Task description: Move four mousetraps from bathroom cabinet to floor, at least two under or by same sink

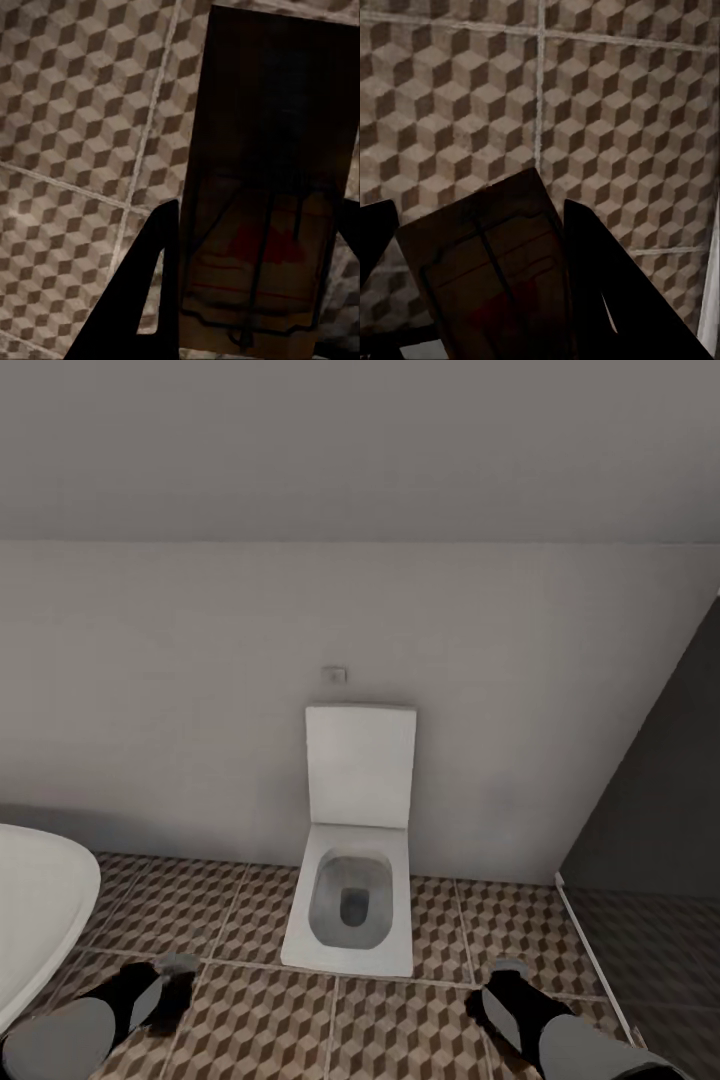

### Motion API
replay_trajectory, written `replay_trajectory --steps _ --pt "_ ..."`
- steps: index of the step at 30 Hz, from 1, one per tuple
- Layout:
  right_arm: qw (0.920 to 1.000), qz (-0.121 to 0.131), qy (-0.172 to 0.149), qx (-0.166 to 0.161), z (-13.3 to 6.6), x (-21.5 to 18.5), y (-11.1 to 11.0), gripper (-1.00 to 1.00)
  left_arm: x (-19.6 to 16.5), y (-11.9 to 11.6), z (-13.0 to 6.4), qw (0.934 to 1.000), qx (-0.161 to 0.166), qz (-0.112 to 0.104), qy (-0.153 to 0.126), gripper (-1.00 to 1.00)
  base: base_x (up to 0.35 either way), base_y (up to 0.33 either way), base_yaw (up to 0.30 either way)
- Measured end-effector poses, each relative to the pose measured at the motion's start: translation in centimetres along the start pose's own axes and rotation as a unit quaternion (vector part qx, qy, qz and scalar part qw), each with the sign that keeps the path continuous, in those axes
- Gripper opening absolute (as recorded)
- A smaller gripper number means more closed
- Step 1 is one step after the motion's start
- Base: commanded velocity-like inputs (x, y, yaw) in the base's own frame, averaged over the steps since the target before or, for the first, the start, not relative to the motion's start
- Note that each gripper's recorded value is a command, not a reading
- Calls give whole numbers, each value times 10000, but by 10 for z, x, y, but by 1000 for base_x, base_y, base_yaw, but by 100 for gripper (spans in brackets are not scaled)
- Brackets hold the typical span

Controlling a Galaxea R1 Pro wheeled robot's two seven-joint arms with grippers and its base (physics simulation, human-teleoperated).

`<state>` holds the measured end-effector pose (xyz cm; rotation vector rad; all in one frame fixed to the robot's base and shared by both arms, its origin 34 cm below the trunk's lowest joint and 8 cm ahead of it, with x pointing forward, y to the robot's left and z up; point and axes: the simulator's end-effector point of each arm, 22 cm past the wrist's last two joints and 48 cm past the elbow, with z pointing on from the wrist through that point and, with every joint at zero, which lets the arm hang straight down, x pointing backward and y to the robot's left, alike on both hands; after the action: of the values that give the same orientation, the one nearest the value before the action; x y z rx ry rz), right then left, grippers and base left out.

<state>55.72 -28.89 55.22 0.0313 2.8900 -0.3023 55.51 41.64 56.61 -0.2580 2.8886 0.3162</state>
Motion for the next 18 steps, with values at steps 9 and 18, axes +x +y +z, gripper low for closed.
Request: replay_trajectory --steps 9,18 --pt "9849 946 -780 1221 -61 -150 -71 -100 -175 -22 -81 9949 -583 -187 -801 -100 0 0 0" --pt "9848 1075 -1098 807 -84 -205 -61 -100 -219 -41 -111 9940 -382 -204 -1009 -100 0 0 0"
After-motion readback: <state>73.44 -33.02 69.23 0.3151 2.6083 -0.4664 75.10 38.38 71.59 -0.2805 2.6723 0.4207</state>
